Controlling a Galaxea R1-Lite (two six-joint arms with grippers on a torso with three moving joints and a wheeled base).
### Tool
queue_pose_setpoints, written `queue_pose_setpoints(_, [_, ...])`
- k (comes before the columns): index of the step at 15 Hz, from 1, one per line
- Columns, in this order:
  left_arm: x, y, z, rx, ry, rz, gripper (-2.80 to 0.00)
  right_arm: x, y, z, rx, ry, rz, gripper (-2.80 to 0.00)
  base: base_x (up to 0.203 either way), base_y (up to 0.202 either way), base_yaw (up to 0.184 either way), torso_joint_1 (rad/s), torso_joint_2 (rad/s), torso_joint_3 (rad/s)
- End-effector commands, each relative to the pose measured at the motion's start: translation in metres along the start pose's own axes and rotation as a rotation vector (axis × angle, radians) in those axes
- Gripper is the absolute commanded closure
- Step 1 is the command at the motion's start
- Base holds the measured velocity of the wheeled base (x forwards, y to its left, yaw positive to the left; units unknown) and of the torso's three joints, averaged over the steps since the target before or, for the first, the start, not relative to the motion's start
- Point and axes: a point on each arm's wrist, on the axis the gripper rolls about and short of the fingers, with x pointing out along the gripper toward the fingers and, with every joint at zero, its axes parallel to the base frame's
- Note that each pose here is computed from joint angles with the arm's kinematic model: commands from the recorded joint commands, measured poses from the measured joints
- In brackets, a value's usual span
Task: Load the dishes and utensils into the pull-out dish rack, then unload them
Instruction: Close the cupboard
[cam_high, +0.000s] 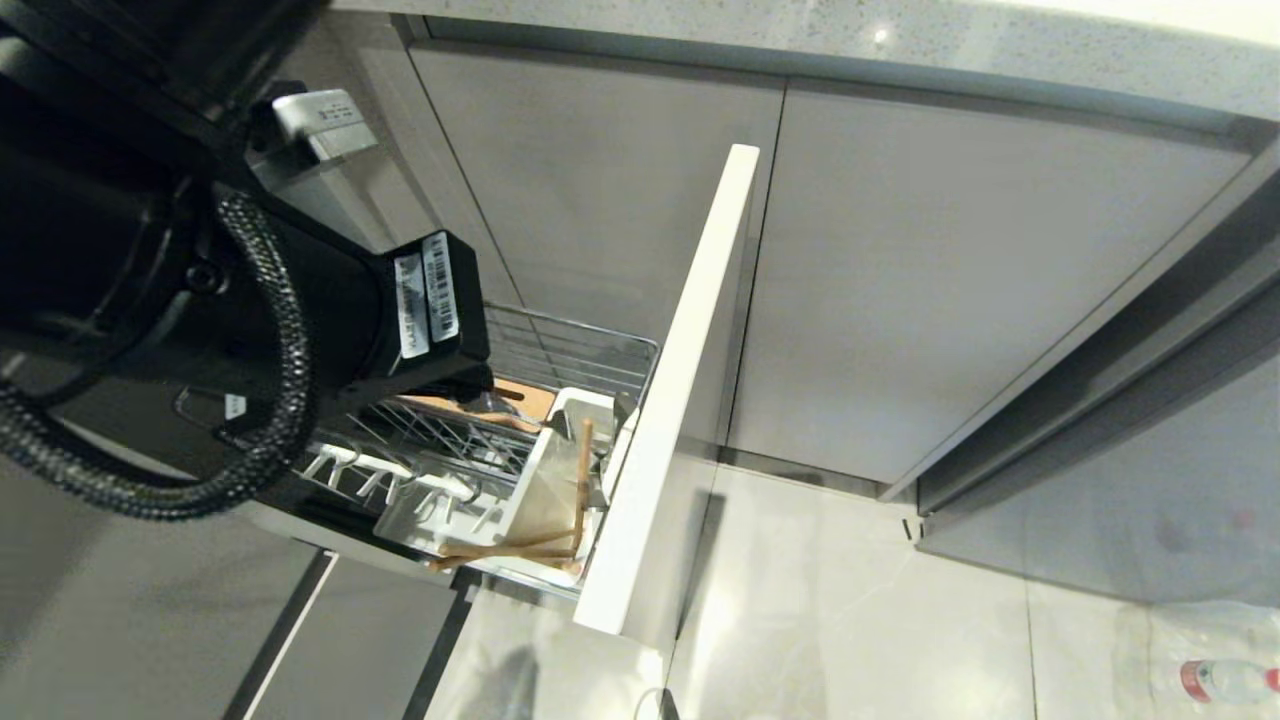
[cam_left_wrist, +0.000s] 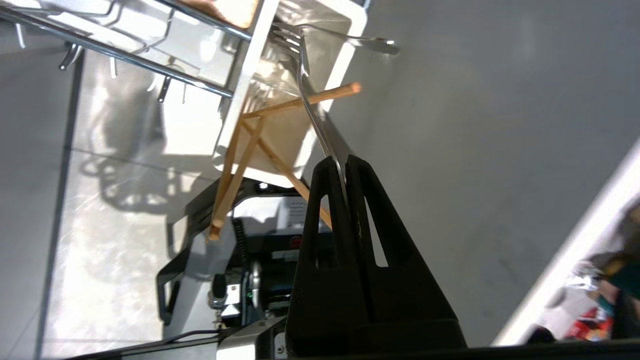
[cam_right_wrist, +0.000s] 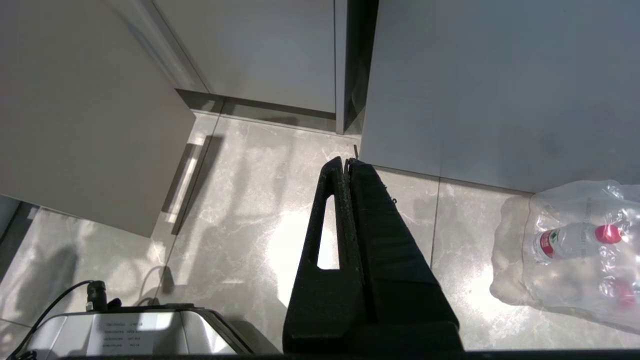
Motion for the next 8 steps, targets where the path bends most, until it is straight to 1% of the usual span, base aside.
queue_pose_setpoints(1, [-0.012, 0.004, 0.0, -0.011, -0.015, -0.023, 0.0, 0.0, 0.0, 0.0, 0.001, 0.002, 0.0, 0.0, 0.0, 0.0, 0.0, 0.0, 0.0, 0.0])
queue_pose_setpoints(6, [-0.03, 0.011, 0.004, -0.026, -0.047, -0.067, 0.0, 0.0, 0.0, 0.0, 0.001, 0.002, 0.0, 0.0, 0.0, 0.0, 0.0, 0.0, 0.0, 0.0])
queue_pose_setpoints(8, [-0.043, 0.017, 0.006, -0.037, -0.068, -0.096, 0.0, 0.0, 0.0, 0.0, 0.001, 0.002, 0.0, 0.0, 0.0, 0.0, 0.0, 0.0, 0.0, 0.0])
